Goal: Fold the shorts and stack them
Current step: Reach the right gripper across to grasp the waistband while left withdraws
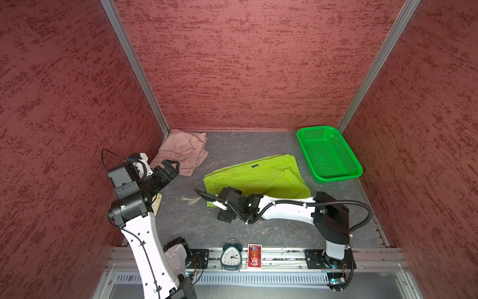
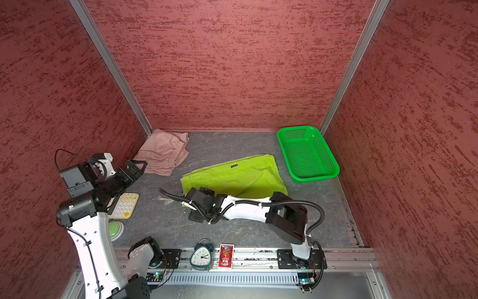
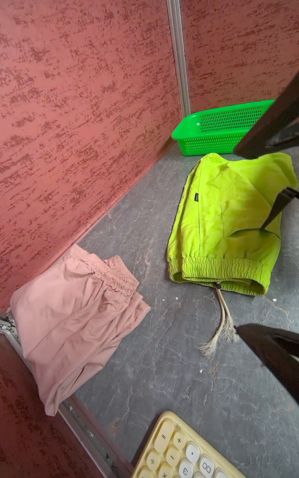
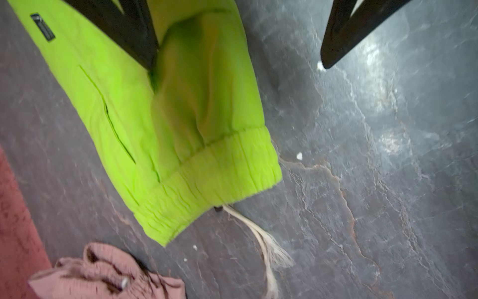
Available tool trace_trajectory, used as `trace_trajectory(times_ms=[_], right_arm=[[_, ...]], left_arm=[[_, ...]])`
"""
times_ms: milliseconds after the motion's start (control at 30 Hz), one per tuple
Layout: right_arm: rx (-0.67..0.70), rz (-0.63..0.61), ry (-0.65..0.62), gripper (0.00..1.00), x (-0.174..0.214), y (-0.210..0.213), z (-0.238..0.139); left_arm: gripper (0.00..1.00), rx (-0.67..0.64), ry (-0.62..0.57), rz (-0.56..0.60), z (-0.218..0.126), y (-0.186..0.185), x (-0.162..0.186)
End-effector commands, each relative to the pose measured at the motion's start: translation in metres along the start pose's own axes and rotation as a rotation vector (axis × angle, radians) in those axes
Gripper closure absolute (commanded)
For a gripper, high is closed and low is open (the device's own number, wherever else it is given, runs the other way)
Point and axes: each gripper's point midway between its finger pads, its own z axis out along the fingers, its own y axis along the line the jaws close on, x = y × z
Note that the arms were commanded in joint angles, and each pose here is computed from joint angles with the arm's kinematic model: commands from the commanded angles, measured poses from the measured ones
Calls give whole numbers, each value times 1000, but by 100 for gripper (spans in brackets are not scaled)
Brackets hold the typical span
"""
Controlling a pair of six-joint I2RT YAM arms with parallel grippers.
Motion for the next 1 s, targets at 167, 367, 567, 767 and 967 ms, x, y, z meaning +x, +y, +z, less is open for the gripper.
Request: trace_trajectory(times_ms=[167, 367, 567, 767, 967], right_arm=[[153, -158, 8, 1, -21, 1, 37], [241, -219, 37, 1, -16, -9, 58], [226, -176, 62, 7, -4, -20, 75], [113, -95, -34, 65, -20, -4, 74], [47, 37, -181, 100, -42, -7, 42]], left_arm=[[1, 56, -48, -52, -11, -5, -9], [1, 51, -72, -67, -16, -3, -13], [0, 38, -77, -78, -16, 2, -11], [1, 18, -61, -87, -11, 10, -8], [1, 11, -15, -123, -2, 20, 2]])
